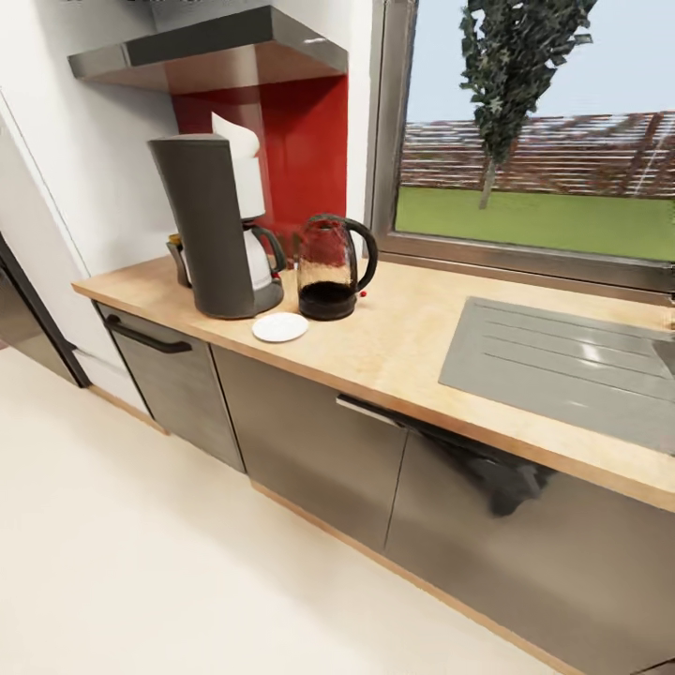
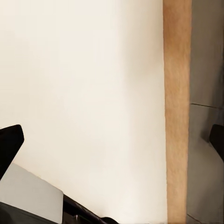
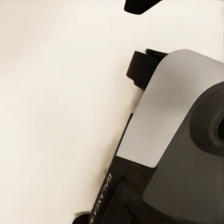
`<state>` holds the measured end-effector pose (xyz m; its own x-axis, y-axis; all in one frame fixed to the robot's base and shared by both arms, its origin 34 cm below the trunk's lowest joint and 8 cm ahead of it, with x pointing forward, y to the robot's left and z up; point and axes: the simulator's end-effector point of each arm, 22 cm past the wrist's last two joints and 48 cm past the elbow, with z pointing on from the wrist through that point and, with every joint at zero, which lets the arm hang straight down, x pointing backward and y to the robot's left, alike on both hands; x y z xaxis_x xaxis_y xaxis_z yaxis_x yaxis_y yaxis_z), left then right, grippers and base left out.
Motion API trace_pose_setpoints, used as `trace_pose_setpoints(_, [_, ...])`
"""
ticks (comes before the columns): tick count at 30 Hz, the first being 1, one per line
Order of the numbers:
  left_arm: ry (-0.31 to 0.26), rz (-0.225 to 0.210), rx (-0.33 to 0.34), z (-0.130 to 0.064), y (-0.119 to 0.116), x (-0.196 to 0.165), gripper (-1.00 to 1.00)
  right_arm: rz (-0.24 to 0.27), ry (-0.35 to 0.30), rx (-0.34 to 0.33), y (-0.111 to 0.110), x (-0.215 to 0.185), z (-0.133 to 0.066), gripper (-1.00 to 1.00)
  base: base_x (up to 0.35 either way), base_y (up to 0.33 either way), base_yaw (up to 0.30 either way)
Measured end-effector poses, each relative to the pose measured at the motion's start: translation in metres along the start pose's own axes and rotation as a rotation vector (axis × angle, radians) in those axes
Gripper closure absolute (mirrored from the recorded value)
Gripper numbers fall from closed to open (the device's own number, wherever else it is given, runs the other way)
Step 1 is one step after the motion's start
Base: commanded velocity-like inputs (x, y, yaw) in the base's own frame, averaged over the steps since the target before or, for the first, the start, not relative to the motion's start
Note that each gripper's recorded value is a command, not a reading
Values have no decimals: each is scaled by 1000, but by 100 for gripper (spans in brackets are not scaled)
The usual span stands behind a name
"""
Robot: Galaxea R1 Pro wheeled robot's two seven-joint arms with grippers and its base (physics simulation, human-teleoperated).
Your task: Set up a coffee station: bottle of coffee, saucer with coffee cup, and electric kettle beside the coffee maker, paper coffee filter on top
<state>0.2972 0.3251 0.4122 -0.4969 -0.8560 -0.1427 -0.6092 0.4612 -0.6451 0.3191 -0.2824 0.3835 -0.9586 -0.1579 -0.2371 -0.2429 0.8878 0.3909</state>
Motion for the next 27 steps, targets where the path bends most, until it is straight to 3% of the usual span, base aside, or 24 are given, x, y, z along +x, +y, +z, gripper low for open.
trace_pose_setpoints(7, [1,1,0,0,0,0,-100,1,-1,1,0,0,0,-100,-251,0,-23])
trace_pose_setpoints(27, [1,1,0,0,0,0,-100,1,2,28,-6,1,0,-100,-6,0,-244])
